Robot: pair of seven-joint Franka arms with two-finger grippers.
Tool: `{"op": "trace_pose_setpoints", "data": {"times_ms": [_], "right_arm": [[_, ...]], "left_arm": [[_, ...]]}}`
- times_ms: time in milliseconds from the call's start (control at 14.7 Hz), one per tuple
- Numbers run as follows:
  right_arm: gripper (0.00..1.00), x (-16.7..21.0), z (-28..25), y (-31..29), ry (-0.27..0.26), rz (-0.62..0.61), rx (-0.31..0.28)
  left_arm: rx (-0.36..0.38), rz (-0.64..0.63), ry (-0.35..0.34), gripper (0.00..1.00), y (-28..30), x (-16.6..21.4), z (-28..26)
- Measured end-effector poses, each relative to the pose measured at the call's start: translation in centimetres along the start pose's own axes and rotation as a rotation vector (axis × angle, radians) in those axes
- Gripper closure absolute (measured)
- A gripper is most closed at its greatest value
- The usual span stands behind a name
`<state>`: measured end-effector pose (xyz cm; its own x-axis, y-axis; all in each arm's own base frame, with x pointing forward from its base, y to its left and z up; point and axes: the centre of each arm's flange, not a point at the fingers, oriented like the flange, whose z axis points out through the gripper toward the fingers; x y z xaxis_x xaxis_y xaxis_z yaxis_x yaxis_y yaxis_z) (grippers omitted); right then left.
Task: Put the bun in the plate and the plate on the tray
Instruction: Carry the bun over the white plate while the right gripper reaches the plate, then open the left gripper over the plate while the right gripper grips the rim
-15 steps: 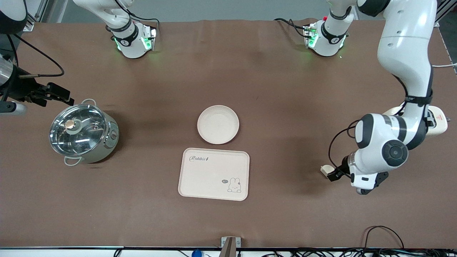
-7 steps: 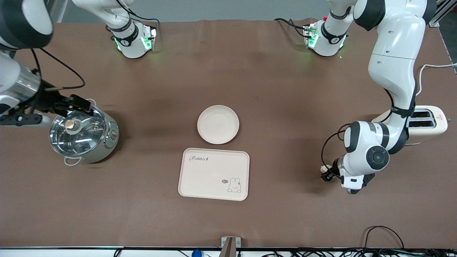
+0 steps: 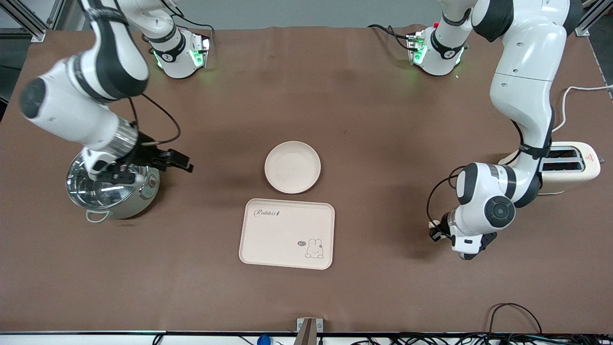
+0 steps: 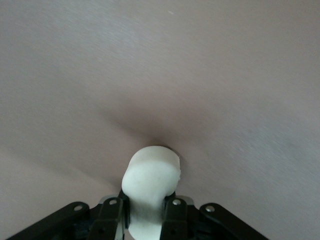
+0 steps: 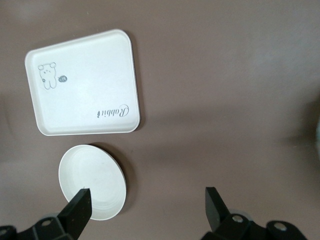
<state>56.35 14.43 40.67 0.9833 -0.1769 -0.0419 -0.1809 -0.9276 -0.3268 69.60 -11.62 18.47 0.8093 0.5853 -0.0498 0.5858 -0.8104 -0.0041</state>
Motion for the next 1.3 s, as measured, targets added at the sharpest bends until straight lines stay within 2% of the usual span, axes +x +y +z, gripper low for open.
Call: {"op": "trace_pose_setpoints", "data": {"times_ms": [136,273,614,750,886,1159,1227,1295], "right_arm": [[0.0,-0.9,4.7,-0.6,0.045,0.007,0.009],[0.0,-3.1,9.5,-1.6,0.078,-0.021,-0.011],[0.03,-9.0,18.3,-5.5,0.142,-0.072,-0.039],[0.03,-11.4,20.5,-6.8,0.19,-0.058,-0.026],[0.04,-13.3,22.6,-7.3,0.198,-0.066,-0.034],[0.11,-14.6,26.2,-6.8,0.23,-0.091,-0.057],[0.12,-14.7,26.8,-6.5,0.231,-0.092,-0.064],[0.18,-14.8,27.2,-6.3,0.231,-0.092,-0.068]], "left_arm": [[-0.012,0.032,0.006,0.73,2.0,-1.7,-0.9],[-0.032,0.062,-0.003,0.72,5.6,-5.5,-2.8],[-0.092,0.097,-0.056,0.69,15.8,-21.5,-6.9],[-0.097,0.113,-0.064,0.69,18.5,-28.2,-6.4],[-0.112,0.116,-0.068,0.69,20.4,-34.0,-5.2],[-0.158,0.125,-0.082,0.67,22.4,-42.6,-1.8],[-0.16,0.129,-0.085,0.64,22.5,-43.7,-1.2],[-0.16,0.125,-0.086,0.54,22.6,-44.0,-0.9]]}}
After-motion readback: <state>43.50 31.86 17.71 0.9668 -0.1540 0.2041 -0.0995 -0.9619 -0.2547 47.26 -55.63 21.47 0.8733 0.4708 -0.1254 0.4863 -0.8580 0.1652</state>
